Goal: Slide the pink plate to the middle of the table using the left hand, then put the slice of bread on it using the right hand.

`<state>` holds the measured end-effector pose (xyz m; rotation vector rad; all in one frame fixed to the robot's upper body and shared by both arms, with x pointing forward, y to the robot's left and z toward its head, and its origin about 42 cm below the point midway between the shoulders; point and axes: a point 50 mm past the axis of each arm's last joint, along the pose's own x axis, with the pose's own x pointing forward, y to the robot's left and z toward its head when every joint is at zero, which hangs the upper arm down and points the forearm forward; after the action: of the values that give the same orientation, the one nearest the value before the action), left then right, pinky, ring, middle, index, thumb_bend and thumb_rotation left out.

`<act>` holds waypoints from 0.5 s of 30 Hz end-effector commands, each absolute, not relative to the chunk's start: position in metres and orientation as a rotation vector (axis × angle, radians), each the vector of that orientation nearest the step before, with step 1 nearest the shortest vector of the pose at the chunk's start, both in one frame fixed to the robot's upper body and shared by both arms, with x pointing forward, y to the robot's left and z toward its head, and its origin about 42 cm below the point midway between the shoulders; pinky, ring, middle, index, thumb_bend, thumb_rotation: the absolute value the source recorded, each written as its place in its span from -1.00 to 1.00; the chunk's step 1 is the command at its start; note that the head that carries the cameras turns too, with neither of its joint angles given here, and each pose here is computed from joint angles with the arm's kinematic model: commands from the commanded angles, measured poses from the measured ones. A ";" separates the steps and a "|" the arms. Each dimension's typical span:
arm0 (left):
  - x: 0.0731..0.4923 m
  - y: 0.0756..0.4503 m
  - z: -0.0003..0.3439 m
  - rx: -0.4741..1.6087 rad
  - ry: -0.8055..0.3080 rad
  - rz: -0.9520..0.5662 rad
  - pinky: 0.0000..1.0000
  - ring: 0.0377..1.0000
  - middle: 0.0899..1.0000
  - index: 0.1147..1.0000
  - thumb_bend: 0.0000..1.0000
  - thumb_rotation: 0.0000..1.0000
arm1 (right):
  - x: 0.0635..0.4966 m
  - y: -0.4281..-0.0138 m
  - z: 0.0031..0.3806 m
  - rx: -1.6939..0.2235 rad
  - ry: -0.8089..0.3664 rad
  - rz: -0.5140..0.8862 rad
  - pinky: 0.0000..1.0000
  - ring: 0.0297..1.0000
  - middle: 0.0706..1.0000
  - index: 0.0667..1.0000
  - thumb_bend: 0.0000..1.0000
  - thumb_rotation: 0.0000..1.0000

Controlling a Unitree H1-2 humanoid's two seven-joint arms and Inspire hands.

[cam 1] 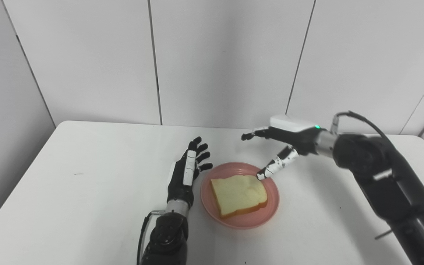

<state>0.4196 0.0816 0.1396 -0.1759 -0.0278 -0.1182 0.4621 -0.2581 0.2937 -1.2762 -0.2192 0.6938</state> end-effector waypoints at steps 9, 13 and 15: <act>0.424 0.092 0.146 -0.143 -0.043 -0.098 0.38 0.62 0.68 0.69 1.00 1.00 | 0.447 -0.280 0.237 -0.791 -0.420 0.332 0.73 0.84 0.82 1.00 1.00 0.54; 0.422 0.092 0.147 -0.109 -0.068 -0.096 0.40 0.63 0.69 0.69 0.97 1.00 | 0.442 -0.274 0.219 -0.559 -0.387 0.217 0.74 0.82 0.81 1.00 1.00 0.66; 0.420 0.092 0.149 -0.089 -0.081 -0.098 0.49 0.68 0.72 0.70 0.95 1.00 | 0.440 -0.269 0.213 -0.449 -0.351 0.180 0.69 0.76 0.82 1.00 1.00 0.77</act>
<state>0.4175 0.0908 0.1379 -0.1133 -0.0355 -0.1039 0.4317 -0.2651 0.1882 -0.5058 -0.2946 0.2407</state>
